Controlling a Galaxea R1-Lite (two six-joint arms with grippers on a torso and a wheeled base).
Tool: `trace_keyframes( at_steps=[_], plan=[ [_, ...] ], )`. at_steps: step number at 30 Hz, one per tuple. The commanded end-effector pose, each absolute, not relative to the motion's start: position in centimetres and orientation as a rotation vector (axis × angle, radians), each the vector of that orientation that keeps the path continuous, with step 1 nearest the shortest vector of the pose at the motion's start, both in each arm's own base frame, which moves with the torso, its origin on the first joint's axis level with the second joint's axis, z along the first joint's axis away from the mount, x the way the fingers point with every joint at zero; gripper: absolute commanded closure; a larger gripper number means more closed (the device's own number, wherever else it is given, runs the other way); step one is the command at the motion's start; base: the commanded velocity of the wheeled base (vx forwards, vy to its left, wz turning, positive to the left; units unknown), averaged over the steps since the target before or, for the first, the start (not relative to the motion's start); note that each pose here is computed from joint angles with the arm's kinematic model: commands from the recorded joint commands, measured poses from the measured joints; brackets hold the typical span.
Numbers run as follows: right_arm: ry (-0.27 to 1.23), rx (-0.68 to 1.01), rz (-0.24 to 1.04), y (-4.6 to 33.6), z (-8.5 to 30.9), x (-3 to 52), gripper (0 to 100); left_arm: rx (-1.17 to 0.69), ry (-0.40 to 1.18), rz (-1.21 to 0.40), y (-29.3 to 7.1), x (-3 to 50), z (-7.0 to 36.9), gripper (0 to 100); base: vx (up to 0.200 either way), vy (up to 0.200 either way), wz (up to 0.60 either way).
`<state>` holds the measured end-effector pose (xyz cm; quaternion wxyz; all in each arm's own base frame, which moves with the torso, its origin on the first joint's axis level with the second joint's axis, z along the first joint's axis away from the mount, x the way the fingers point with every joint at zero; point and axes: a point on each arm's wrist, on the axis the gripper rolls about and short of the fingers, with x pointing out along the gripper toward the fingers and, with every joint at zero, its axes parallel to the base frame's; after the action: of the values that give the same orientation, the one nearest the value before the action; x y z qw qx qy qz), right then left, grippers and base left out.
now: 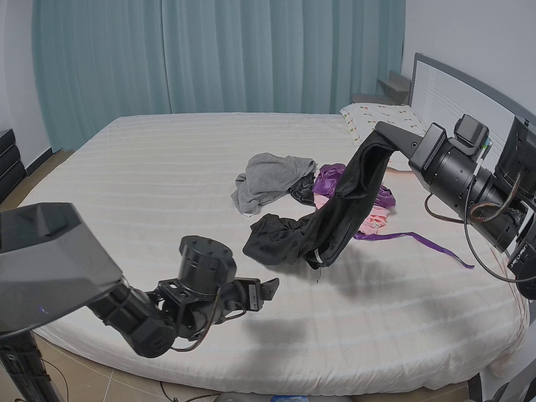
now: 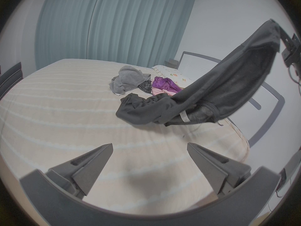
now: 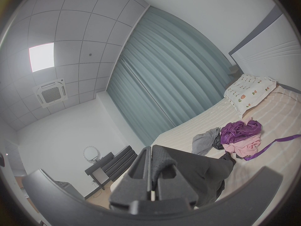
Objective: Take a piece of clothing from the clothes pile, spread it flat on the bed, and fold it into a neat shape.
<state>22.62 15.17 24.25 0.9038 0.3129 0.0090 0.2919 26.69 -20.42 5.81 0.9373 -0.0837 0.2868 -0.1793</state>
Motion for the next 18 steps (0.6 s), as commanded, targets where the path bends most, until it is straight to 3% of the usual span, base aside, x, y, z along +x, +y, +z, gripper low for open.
trace_keyframes(
  at_steps=[1, 18],
  plan=[
    [0.025, 0.646, 0.607, 15.3, 24.1, 22.6, 100, -0.166, 0.597, -0.323, -23.6, 29.3, 2.1, 0, 0.000, 0.000, 0.00],
    [0.002, 0.664, 0.689, 16.1, 25.4, 20.4, 100, -0.369, 0.496, -0.330, -25.6, 33.0, 4.1, 0, 0.000, 0.000, 0.00]
  ],
)
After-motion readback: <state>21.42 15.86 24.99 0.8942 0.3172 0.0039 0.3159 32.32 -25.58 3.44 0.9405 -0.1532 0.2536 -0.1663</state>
